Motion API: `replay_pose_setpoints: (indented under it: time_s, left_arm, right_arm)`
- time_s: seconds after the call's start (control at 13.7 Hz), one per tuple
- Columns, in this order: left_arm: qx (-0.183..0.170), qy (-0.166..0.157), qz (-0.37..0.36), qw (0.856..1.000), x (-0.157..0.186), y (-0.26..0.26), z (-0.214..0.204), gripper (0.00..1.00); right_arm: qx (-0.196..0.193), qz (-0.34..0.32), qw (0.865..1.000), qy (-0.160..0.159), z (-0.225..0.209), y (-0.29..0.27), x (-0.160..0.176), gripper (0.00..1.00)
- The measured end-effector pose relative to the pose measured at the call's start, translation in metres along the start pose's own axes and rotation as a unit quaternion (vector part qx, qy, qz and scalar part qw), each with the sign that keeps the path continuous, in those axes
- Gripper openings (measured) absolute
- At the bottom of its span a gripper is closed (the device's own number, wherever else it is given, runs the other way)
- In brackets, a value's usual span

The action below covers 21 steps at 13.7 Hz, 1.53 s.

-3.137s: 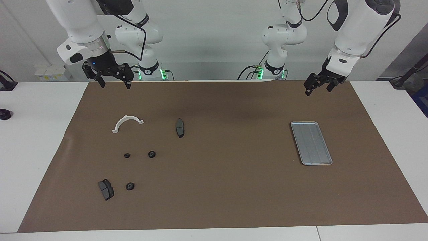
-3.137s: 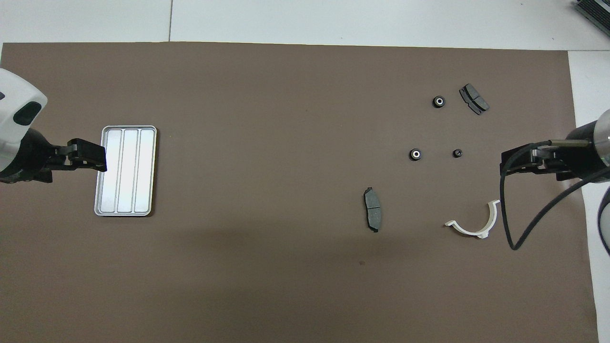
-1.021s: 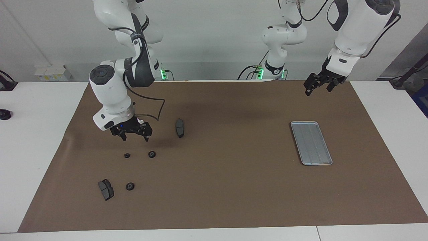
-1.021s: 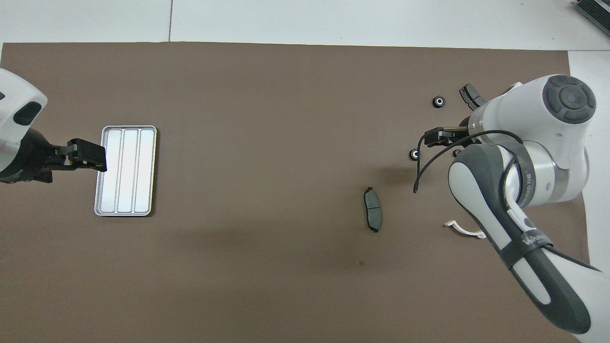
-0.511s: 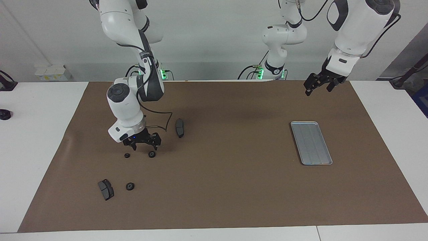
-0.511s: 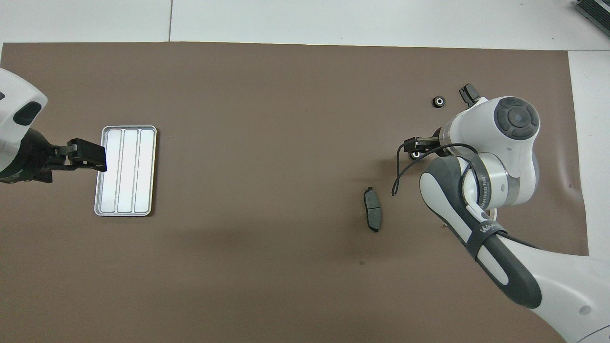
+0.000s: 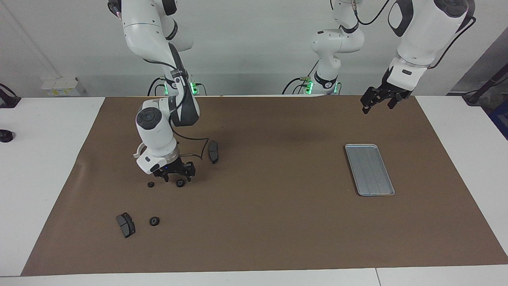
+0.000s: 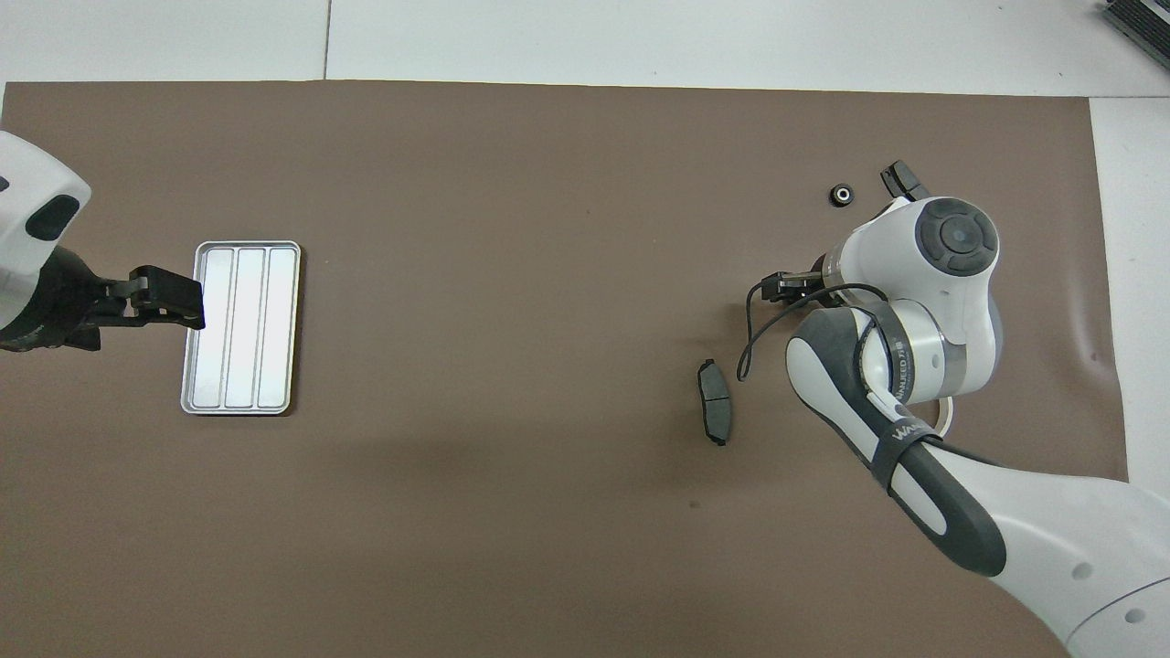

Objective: Pick bearing gear from pile to tray
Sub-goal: 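Carry the bearing to the table middle and release it with the right gripper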

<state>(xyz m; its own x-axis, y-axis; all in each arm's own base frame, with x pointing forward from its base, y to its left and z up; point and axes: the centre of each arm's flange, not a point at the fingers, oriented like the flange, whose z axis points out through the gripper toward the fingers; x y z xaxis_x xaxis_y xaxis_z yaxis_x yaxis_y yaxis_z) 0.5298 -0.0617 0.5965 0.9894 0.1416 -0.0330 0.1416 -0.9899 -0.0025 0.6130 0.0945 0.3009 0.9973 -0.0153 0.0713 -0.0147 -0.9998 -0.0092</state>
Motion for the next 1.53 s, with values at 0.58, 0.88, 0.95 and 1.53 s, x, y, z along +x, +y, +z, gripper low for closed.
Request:
replay_pose_setpoints:
  time_s: [0.58,0.88,0.95,1.53]
  left_arm:
    - [0.0,0.0,0.0,1.0,0.0,0.0,0.0,1.0]
    - [0.0,0.0,0.0,1.0,0.0,0.0,0.0,1.0]
    - [0.0,0.0,0.0,1.0,0.0,0.0,0.0,1.0]
    - [0.0,0.0,0.0,1.0,0.0,0.0,0.0,1.0]
  right_arm:
    - [0.001,0.0,1.0,0.008,0.013,0.0,0.0,0.53]
    - [0.004,0.0,1.0,0.017,0.004,-0.017,0.001,0.35]
    - [0.007,0.004,1.0,0.022,-0.003,-0.03,0.0,0.35]
    - [0.046,0.082,0.994,0.05,-0.048,-0.206,-0.03,0.35]
